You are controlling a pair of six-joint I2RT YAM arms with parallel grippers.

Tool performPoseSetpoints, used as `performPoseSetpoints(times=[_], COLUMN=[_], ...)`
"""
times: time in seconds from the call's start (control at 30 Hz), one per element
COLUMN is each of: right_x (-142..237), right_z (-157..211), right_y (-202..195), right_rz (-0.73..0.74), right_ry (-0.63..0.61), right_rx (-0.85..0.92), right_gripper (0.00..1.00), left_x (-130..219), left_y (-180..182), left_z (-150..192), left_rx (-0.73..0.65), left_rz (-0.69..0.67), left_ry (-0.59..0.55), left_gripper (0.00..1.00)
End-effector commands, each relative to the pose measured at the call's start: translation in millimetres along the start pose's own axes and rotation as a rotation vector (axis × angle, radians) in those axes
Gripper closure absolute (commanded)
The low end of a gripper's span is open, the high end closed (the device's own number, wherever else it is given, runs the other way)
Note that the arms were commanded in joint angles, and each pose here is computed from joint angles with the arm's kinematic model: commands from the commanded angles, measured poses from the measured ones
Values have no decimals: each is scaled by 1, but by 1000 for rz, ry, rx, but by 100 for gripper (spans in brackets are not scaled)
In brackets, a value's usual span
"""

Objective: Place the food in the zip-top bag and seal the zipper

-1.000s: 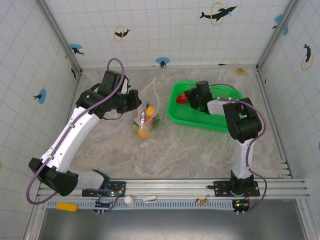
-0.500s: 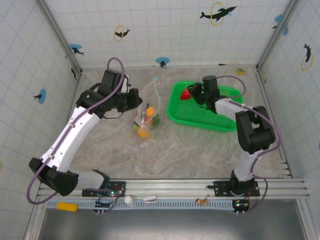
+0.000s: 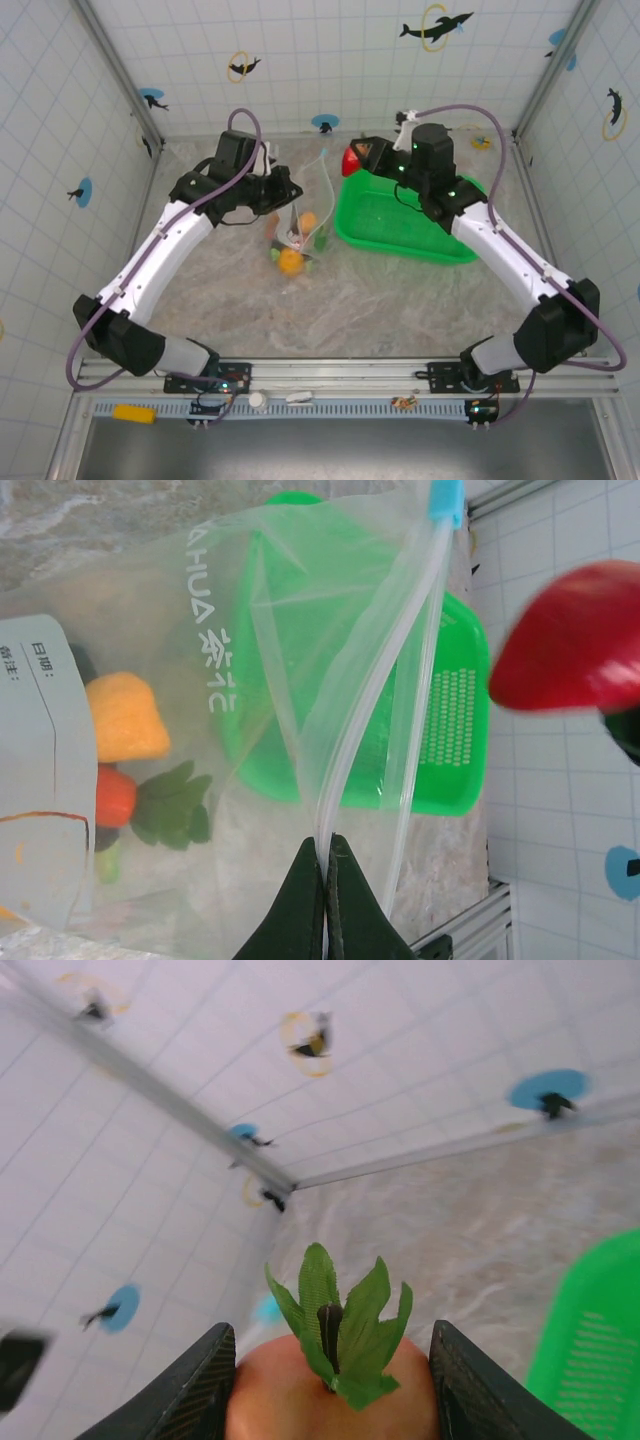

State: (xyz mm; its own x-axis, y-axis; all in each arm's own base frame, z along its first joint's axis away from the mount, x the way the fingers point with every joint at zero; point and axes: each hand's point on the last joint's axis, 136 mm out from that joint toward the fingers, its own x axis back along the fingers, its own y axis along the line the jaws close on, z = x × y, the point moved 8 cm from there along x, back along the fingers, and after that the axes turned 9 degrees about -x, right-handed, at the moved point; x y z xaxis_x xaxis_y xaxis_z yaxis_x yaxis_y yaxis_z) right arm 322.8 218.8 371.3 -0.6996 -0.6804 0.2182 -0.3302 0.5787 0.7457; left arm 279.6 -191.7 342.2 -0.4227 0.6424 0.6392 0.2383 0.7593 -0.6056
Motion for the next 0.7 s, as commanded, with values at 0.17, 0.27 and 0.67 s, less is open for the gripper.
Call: performPoseSetpoints(times=[0.17,0.27,0.67], right_x=[2,-8,-48], right_z=[35,49,89], right_y=[65,61,42], right_rz=[-33,9,157], right_ry=[86,95,168], right_rx=[313,353,502], right_gripper=[49,49,48], left_x=[0,3,24], left_y=[-5,-6,-13], left_z=[-7,-7,-9], left_rx=[18,17,6], left_rz=[41,40,23], left_ry=[-13,-20,-58], left_gripper=[100,100,100])
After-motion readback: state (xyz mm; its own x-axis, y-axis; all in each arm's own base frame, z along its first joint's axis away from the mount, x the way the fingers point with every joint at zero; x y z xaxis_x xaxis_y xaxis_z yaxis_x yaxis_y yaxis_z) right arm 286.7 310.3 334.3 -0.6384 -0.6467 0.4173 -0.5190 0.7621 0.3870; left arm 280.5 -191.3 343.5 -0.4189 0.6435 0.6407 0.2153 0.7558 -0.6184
